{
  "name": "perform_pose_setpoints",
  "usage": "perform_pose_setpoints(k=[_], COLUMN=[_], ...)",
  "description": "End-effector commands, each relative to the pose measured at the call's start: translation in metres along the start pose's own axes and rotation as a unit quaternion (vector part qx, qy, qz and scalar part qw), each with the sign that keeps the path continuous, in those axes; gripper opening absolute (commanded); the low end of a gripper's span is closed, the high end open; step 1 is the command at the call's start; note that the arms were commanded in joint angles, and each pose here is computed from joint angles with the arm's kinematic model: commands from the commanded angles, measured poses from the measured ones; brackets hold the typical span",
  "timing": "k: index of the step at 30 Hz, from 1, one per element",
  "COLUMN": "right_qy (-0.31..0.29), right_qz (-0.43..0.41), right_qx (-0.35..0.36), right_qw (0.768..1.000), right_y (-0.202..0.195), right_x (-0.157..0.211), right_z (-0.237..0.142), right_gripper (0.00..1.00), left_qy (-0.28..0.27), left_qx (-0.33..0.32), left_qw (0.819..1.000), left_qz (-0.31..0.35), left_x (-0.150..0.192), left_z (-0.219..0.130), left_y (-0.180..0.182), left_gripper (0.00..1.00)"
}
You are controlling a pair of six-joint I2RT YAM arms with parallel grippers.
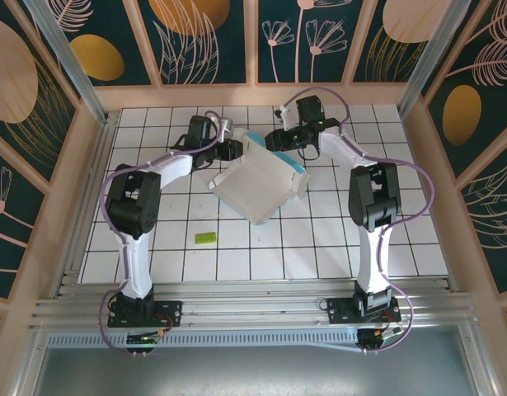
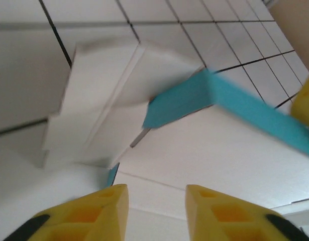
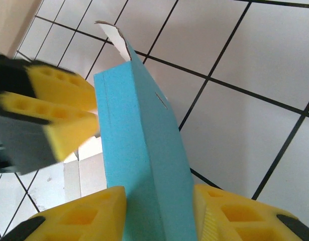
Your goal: Fold the paper box
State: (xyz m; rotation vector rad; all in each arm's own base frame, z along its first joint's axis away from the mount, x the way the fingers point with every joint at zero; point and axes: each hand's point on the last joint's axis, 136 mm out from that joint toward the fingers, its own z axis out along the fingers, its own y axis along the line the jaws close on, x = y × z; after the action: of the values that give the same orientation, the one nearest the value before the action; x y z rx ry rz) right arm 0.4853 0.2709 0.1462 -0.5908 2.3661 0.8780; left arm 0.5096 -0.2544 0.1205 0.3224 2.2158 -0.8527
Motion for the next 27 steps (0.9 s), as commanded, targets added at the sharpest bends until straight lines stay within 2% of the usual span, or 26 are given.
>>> perform_pose_setpoints(k=[1, 4, 8, 10, 13, 15, 18, 20, 27], right_qy=[0.018, 0.019, 0.020, 0.025, 0.029, 0.034, 0.039, 0.043, 0.048], right_qz=[-0.016, -0.020, -0.027, -0.031, -0.034, -0.035, -0.039, -0.042, -0.046], right_qx=[0.016, 0.015, 0.008, 0.008, 0.007, 0.006, 0.004, 0.006, 0.006], right_qw=[1.000, 1.000, 0.999, 0.999, 0.999, 0.999, 0.998, 0.998, 0.998], right_y=[0.006, 0.008, 0.013, 0.015, 0.016, 0.017, 0.019, 0.020, 0.021], right_x=[0.011, 0.011, 0.011, 0.012, 0.014, 0.016, 0.017, 0.018, 0.021], right_z=[-0.002, -0.002, -0.004, -0.003, -0.001, 0.001, 0.003, 0.003, 0.003], right_gripper=[0.40, 0.40, 0.39, 0.39, 0.39, 0.39, 0.39, 0.39, 0.38], left_qy=[-0.037, -0.026, -0.018, -0.016, -0.018, -0.014, -0.013, -0.019, -0.021], left_qx=[-0.040, -0.044, -0.004, 0.043, 0.084, 0.106, 0.133, 0.147, 0.187], left_qw=[0.997, 0.994, 0.983, 0.974, 0.952, 0.927, 0.901, 0.893, 0.898], left_qz=[0.054, 0.100, 0.181, 0.222, 0.294, 0.359, 0.412, 0.425, 0.397], left_x=[-0.028, -0.035, -0.042, -0.042, -0.042, -0.038, -0.034, -0.037, -0.040], left_z=[-0.032, -0.039, -0.034, -0.033, -0.029, -0.022, -0.012, -0.005, 0.016], left_y=[0.012, 0.025, 0.033, 0.029, 0.025, 0.024, 0.025, 0.025, 0.028], left_gripper=[0.42, 0.43, 0.47, 0.50, 0.59, 0.60, 0.61, 0.61, 0.64])
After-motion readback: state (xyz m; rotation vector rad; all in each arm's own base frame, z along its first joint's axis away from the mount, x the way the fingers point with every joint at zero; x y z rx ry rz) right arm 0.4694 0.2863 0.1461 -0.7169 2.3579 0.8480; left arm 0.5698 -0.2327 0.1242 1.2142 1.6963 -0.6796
